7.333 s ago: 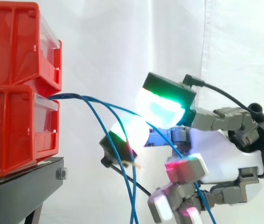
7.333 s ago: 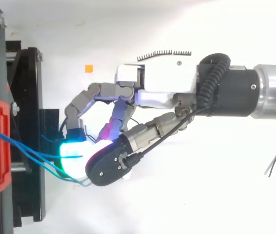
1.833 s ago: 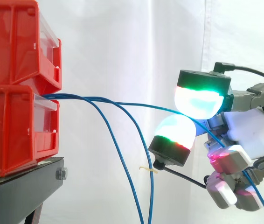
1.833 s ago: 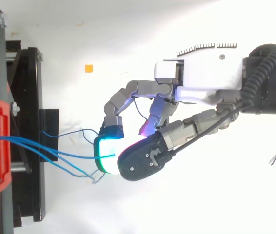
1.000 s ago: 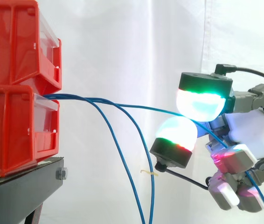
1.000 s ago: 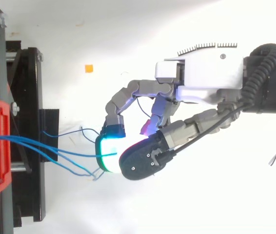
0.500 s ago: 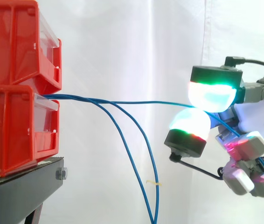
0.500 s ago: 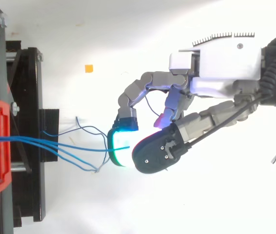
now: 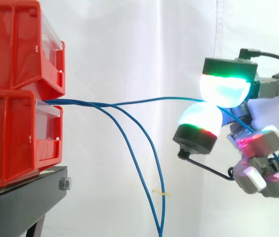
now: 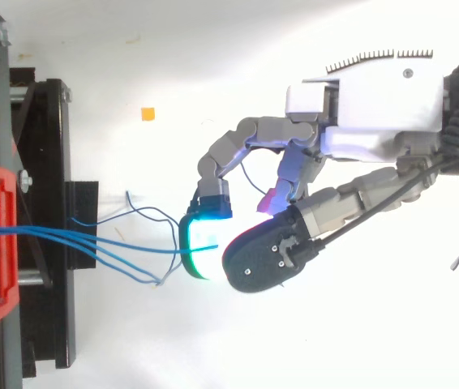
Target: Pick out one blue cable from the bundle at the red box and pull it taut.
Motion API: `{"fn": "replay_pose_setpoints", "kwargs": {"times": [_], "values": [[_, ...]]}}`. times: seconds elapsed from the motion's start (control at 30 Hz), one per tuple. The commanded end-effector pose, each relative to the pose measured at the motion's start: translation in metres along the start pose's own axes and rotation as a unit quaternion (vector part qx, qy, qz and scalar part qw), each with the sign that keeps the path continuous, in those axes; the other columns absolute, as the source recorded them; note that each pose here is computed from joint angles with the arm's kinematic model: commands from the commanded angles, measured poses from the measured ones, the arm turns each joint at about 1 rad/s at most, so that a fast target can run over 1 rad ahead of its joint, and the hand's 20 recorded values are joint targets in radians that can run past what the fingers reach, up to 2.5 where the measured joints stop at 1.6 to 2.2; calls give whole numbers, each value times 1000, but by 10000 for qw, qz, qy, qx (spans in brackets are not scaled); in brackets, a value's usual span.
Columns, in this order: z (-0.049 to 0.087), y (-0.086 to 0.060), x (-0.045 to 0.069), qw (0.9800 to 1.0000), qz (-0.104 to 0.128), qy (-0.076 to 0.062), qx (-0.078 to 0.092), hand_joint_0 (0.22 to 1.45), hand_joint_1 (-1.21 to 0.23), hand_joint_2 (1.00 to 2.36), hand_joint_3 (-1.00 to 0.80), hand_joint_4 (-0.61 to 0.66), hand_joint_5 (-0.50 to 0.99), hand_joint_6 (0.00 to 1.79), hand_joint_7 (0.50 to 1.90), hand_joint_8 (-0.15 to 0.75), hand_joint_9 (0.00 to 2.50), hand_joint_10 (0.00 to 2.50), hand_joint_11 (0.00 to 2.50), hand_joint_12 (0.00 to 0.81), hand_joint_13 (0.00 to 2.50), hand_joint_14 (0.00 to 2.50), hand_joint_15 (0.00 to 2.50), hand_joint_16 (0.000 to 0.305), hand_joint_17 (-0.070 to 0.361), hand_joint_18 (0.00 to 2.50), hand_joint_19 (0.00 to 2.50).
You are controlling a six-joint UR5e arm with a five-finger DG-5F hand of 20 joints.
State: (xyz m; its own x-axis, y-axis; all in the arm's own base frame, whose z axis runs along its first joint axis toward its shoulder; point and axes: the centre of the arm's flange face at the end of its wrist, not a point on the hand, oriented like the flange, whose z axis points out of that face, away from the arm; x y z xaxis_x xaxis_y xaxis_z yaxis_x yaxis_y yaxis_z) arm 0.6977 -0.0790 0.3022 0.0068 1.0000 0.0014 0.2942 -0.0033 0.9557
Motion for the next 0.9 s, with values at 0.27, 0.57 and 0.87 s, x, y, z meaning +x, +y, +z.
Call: {"fn": "replay_pose_setpoints", "kwargs": {"times": [0.27,0.57,0.87], "values": [[8,9,3,9990,-171,14,-409,594,-712,1019,-220,-104,-29,865,967,310,1322,27,703,321,1008,19,513,46,104,1057,674],[8,8,4,9991,-174,21,-394,595,-712,1019,-224,-108,-28,865,958,305,1310,28,674,311,991,18,502,45,101,1036,681],[8,8,4,9991,-174,21,-394,597,-710,1018,-230,-112,-29,867,941,296,1309,29,683,306,1003,20,517,43,97,1023,682]]}}
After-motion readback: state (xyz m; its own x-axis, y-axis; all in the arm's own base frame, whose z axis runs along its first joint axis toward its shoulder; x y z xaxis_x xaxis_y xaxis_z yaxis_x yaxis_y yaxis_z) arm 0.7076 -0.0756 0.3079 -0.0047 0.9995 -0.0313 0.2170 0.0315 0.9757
